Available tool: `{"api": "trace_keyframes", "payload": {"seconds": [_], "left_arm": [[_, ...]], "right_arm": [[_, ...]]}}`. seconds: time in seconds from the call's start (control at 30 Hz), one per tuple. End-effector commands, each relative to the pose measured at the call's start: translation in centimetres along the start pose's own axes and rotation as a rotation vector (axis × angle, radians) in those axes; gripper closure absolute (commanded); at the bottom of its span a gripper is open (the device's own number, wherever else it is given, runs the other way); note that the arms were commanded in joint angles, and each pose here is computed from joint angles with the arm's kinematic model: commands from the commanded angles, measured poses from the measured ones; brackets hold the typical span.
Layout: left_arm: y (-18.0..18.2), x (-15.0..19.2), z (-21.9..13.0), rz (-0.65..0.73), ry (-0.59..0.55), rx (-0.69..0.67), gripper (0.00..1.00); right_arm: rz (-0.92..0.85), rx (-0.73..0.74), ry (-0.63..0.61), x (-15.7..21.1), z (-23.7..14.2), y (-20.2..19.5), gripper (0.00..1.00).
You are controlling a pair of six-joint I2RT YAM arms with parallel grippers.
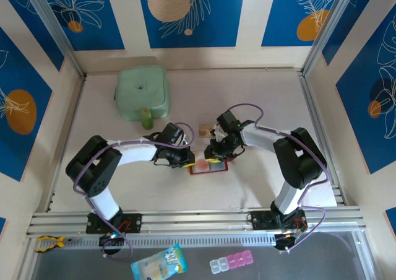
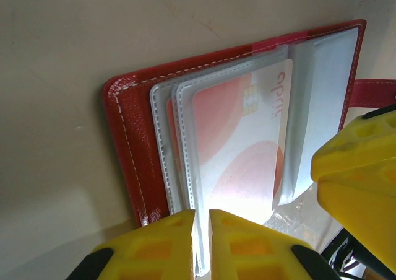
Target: Take the credit cards out of the card holder
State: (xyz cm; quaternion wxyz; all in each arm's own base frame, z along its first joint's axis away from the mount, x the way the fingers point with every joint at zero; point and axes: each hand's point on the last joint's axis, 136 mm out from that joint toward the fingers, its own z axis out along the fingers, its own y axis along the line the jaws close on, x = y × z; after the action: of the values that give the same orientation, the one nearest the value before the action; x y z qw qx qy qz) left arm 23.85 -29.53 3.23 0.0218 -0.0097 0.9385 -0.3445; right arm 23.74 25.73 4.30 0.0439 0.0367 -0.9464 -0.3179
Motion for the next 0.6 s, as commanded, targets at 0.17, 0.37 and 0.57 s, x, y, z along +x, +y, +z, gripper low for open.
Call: {"api": "trace_keyframes", "payload": {"seconds": [0.17,0.37,0.57], "left_arm": [[-0.6,-0.4,-1.0,0.007,-0.009,0.013,0.87],[-2.0,-0.4,-0.7,0.008,-0.002,0.066,0.88],[-1.5,-0.1,0.1,0.002,0.018,0.057,0.90]], "right_arm": [[-0.021,-0.014,0.017,-0.2,0.3,0.7,0.78],[-0.022,-0.011,0.011,-0.2,0.1,0.6,0.77],[-0.020,-0.007,0.013,-0.1,0.2,0.5,0.77]]}}
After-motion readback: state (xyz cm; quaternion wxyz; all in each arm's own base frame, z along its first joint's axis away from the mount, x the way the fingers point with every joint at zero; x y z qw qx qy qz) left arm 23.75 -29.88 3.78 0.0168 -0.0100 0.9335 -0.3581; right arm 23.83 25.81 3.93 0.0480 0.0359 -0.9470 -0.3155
